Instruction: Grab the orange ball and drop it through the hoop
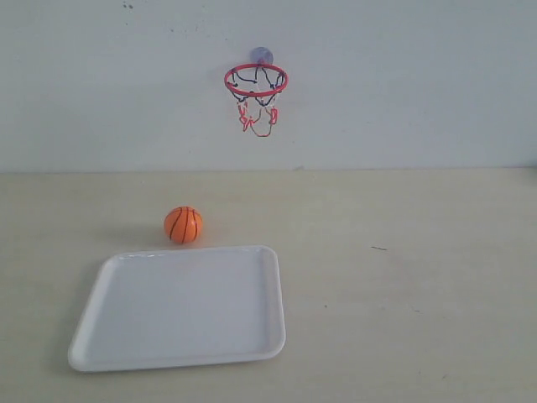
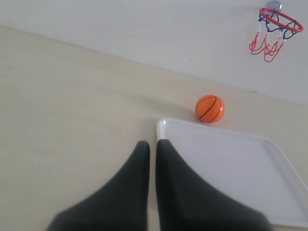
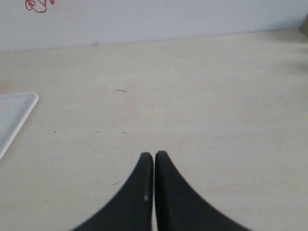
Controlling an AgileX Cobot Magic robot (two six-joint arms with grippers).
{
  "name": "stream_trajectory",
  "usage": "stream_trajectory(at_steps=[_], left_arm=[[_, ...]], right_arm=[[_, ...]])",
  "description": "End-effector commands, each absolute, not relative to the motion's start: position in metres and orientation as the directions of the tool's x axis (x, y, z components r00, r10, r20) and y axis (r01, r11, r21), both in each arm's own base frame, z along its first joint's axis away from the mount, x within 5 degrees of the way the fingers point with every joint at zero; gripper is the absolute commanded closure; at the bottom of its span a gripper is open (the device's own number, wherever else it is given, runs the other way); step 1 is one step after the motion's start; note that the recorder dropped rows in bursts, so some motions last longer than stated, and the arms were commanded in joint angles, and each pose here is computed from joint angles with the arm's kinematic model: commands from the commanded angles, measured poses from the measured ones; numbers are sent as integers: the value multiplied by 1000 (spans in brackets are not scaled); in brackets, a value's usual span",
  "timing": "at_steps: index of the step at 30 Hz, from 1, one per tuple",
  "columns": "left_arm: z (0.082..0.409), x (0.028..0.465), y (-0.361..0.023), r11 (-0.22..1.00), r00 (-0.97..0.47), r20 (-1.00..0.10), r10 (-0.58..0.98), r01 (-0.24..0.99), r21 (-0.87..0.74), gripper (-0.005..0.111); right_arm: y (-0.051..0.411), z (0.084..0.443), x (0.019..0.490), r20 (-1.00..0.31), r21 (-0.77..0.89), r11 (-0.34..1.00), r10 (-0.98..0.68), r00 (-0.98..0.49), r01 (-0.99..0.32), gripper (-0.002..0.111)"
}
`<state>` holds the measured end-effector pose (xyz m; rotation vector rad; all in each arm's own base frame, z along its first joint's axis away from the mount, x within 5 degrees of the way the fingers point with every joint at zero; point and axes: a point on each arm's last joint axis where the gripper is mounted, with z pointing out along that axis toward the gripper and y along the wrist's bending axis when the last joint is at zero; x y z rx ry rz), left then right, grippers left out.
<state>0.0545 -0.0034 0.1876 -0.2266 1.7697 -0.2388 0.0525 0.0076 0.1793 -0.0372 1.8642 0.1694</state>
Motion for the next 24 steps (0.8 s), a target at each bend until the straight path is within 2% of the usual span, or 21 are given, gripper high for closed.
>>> stream_trajectory(at_steps=[1,24], left_arm=[[188,55,-3,959,-194,-939,-283,-26,-283,103],[188,55,-3,970,-195,-951,-240,-20,-241,103]], right_arm=[[7,180,52,-957,91,989,55,-285,-113,108],[7,180,52,-957,91,989,55,-285,-113,108]])
